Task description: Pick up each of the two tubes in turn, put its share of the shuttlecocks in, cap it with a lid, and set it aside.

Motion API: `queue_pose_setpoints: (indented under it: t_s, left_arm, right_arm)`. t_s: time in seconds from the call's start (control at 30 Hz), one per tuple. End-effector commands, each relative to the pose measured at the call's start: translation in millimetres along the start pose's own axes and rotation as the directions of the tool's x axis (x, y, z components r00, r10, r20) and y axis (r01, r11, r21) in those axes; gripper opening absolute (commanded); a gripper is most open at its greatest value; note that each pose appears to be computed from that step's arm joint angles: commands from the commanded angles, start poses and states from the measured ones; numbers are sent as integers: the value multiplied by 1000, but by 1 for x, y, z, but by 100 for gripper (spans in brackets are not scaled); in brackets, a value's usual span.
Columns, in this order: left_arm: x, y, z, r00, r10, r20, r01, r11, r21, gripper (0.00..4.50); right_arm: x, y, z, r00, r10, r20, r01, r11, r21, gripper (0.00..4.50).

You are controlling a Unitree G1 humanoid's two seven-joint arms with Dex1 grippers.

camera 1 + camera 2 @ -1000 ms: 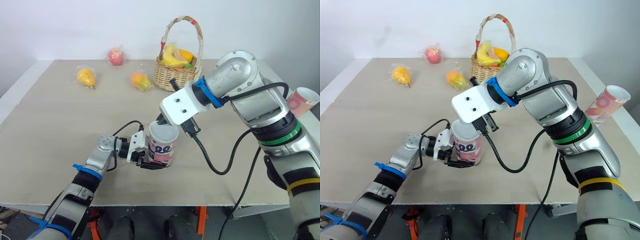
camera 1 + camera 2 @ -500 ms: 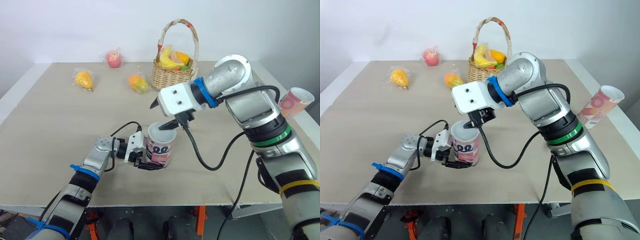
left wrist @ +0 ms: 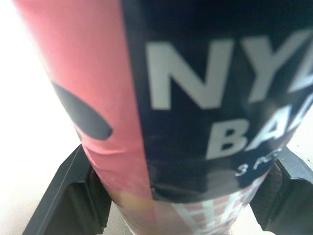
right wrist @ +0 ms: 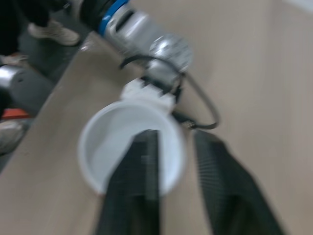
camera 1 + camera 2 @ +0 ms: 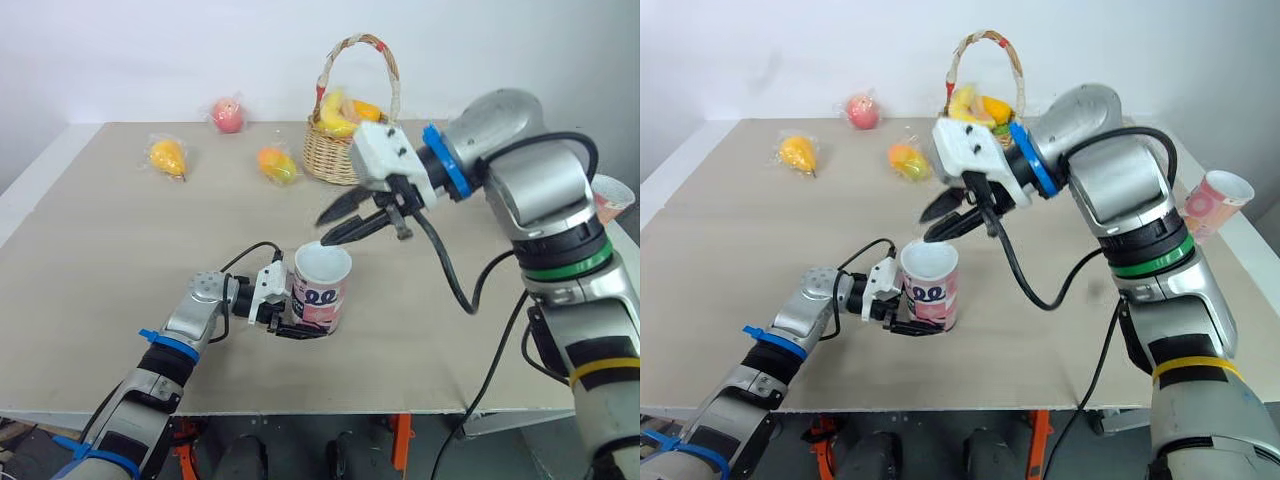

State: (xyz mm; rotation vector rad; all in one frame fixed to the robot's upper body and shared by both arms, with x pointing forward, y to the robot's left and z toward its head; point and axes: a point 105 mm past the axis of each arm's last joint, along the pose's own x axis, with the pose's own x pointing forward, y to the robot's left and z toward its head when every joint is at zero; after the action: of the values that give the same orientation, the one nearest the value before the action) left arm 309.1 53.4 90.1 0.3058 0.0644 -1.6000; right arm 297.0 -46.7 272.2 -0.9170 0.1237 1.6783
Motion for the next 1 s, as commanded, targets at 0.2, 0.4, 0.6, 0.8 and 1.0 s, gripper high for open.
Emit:
queue_pose_setpoints:
  t_s: [0.2,0.4,0.6,0.8,1.0]
  left_arm:
    - [-4,-9,-31,996,0,-91,-10,994,-105,321]
    - [-5,-9,-31,996,6,-93,-15,995,-103,321]
    - [-5,-8,-30,996,9,-90,-18,995,-101,321]
    - [-5,-7,-24,998,28,-52,-33,995,-89,321]
    - [-5,-7,-19,999,48,-15,-48,996,-72,321]
  right_arm:
    - [13,14,7,991,120,-56,-125,988,-90,5]
    - [35,19,-9,967,193,-166,-211,972,-99,5]
    - [55,21,-45,914,222,-339,-276,953,-121,5]
    - [26,-13,12,996,81,25,-79,994,-71,32]
    - [-35,5,4,995,-16,94,11,999,52,281]
